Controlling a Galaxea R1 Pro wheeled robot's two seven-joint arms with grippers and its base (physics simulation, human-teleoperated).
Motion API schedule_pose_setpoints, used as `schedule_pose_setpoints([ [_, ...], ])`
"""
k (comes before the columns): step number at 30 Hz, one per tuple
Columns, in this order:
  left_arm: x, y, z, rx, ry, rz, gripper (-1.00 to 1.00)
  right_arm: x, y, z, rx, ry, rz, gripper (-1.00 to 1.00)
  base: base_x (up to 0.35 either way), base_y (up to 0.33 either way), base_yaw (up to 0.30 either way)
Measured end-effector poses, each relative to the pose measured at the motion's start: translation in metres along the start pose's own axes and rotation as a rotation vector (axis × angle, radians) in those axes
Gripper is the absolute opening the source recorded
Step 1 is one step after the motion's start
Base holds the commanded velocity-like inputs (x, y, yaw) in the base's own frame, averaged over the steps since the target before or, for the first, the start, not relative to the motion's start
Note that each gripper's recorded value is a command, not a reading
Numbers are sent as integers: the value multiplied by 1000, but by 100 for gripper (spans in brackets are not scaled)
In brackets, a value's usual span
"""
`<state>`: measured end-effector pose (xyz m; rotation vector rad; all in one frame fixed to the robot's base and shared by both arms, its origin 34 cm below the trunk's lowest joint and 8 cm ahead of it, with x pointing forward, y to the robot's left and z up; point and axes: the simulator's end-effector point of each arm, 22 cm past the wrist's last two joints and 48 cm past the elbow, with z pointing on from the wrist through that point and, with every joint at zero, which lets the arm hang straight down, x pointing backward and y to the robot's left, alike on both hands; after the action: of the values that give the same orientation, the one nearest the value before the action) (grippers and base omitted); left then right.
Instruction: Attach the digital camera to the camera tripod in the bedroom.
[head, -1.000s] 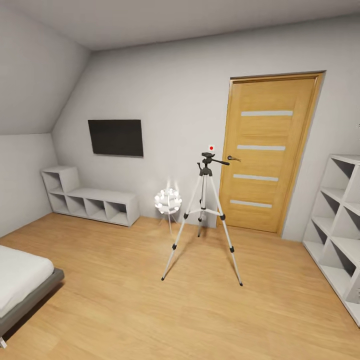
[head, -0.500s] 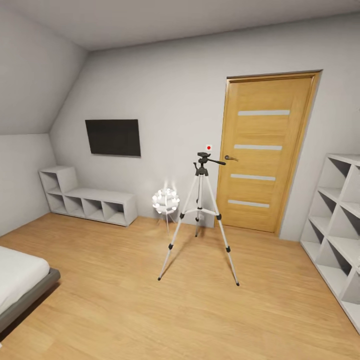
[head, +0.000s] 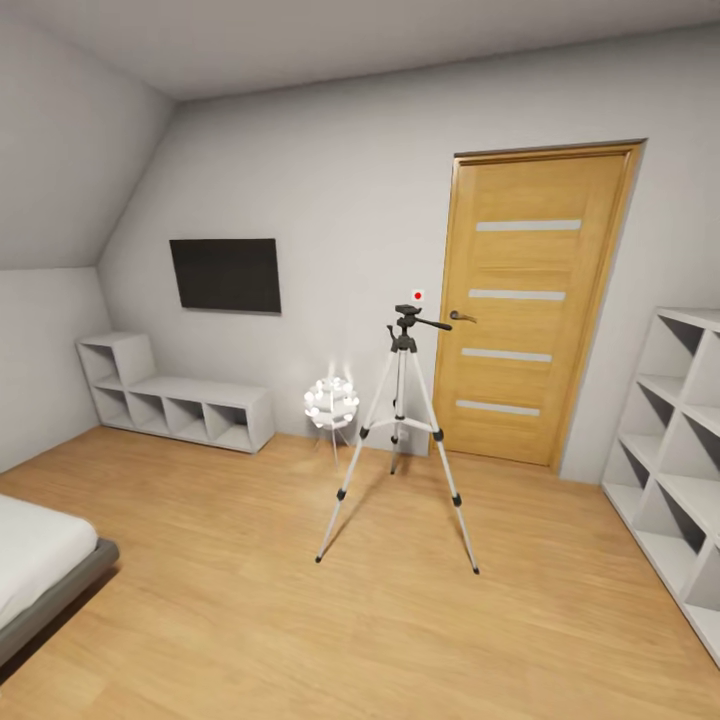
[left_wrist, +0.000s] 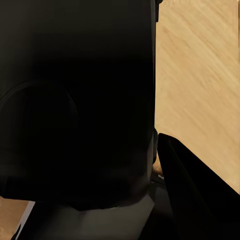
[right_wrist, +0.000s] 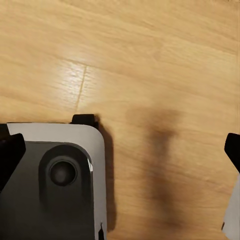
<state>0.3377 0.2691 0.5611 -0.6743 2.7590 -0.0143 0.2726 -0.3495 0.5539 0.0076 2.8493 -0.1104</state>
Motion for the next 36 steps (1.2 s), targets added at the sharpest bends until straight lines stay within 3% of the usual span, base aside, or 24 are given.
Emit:
schedule_pose_setpoints([
  [10,-1,0,0,2,-1,14,-100,0,13,0,-11,1,17,100,299,0,-87],
  [36,-1,0,0,1,-2,14,-100,2,19,1,-8,10,14,100,321,0,-282],
])
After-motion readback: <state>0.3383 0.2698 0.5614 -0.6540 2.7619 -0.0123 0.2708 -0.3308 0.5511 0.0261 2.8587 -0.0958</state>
